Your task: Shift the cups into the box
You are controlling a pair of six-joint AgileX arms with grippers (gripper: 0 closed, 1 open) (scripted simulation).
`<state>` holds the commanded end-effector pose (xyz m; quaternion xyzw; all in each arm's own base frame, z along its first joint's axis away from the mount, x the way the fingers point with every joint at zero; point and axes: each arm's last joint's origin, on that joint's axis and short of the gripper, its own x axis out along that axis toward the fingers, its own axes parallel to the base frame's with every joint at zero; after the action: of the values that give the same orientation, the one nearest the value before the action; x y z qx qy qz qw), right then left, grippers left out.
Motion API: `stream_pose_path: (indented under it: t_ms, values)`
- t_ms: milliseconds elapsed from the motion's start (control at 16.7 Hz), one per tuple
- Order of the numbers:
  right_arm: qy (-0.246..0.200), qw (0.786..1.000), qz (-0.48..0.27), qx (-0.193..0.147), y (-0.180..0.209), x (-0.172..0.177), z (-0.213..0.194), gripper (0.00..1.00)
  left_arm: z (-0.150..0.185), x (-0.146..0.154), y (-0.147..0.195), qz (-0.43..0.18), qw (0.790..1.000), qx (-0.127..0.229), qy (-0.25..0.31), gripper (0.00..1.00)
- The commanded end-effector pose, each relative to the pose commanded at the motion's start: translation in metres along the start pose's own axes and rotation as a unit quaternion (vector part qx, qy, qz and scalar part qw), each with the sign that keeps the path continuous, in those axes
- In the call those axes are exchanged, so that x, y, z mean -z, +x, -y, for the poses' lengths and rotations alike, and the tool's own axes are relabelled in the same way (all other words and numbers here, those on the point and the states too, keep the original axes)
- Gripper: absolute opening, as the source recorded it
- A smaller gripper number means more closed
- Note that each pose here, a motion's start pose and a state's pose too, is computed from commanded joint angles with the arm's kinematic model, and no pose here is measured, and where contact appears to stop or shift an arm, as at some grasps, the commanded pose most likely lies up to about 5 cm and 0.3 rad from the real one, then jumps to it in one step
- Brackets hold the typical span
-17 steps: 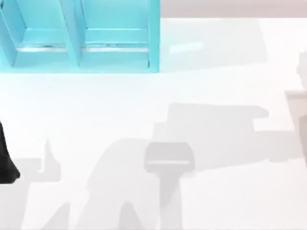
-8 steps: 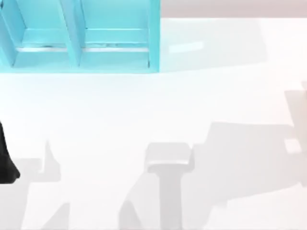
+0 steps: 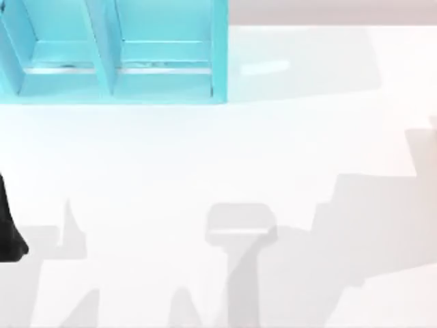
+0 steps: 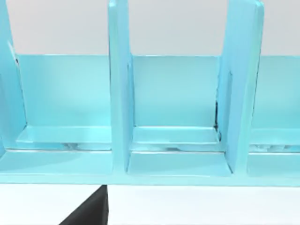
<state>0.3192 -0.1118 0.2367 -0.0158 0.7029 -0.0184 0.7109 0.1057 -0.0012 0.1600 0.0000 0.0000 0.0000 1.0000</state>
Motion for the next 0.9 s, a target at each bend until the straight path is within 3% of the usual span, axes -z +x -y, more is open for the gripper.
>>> stream_pose_path:
  t_ms: [420, 900]
  values:
    - [0.001, 1.000, -0.002, -0.001, 0.022, 0.002, 0.003, 0.00, 0.000, 0.000, 0.000, 0.000, 1.000, 0.000, 0.000, 1.00]
    - [0.001, 1.000, -0.002, -0.001, 0.022, 0.002, 0.003, 0.60, 0.000, 0.000, 0.000, 0.000, 1.000, 0.000, 0.000, 1.00]
